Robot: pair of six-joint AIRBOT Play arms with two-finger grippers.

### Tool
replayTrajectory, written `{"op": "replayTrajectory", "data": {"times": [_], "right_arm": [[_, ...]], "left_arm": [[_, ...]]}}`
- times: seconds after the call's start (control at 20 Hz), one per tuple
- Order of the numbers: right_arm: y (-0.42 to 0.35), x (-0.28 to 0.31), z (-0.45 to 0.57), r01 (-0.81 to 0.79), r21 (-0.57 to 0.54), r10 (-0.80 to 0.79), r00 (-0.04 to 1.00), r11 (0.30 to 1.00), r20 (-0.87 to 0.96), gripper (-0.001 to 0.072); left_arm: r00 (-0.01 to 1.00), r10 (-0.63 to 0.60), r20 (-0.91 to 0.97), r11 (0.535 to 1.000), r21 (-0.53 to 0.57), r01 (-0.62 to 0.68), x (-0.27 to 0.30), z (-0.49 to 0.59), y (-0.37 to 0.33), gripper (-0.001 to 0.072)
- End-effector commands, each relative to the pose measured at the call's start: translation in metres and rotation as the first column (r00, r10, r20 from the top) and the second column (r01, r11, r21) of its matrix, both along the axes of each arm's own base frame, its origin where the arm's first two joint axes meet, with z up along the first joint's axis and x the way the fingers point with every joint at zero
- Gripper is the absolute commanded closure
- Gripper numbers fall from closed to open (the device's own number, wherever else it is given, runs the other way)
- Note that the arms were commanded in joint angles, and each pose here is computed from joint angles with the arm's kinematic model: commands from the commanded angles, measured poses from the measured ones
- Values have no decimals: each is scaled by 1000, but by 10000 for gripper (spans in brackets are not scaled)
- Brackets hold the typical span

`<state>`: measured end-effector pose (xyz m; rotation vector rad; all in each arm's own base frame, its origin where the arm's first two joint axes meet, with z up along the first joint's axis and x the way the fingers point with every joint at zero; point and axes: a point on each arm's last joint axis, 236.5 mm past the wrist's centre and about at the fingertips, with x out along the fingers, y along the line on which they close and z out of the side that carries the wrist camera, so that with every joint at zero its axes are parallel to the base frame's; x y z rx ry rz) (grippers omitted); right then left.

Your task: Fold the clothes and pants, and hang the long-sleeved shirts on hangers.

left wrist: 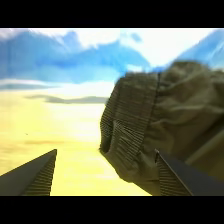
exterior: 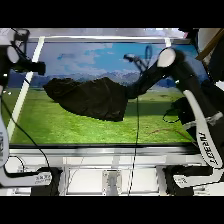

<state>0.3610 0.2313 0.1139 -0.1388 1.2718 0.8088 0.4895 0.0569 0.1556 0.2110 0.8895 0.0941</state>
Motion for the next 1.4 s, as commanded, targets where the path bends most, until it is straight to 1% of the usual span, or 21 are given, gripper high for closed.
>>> {"op": "replayTrajectory", "data": {"times": [0.0,0.05,0.1,0.15,0.25,0.3,0.35,0.45,0.5,0.65,0.95,1.25,1.35], "right_arm": [[-14,41,40,66,47,-74,978,997,194,338],[-13,44,26,99,90,-109,987,991,122,319],[-13,48,11,140,160,-147,989,977,30,221],[-15,55,-8,210,234,-197,977,949,-78,207],[-27,65,-47,380,312,-288,908,871,-304,153],[-34,68,-64,442,327,-308,869,835,-387,149],[-44,68,-85,495,315,-329,827,810,-455,103],[-58,69,-122,556,269,-368,771,787,-519,89],[-61,74,-140,587,252,-400,750,769,-527,4],[-57,97,-181,648,223,-479,714,728,-510,3],[-50,103,-213,693,188,-518,666,696,-537,10],[-17,101,-216,662,193,-507,701,724,-502,14],[-2,95,-219,654,179,-502,703,735,-503,25]], "left_arm": [[993,2,120,1000,-3,-2,-26,61,-3,1],[991,5,130,1000,-4,-5,-35,71,-3,1],[991,9,132,1000,-5,-8,-45,78,-3,1],[991,12,134,1000,-6,-11,-53,84,-3,1],[988,16,152,1000,-5,-16,-69,99,-3,1],[986,17,168,1000,-4,-16,-75,107,-3,2],[982,17,187,1000,-4,-16,-80,115,-3,1],[978,21,209,1000,-8,-19,-86,123,-3,2],[976,33,215,999,-22,-29,-87,125,-4,3],[977,42,210,999,-33,-36,-87,123,-4,8],[978,43,202,999,-34,-37,-87,120,-4,8],[979,42,201,999,-34,-36,-87,120,-4,8],[979,42,201,999,-34,-36,-87,120,-4,8]]}}
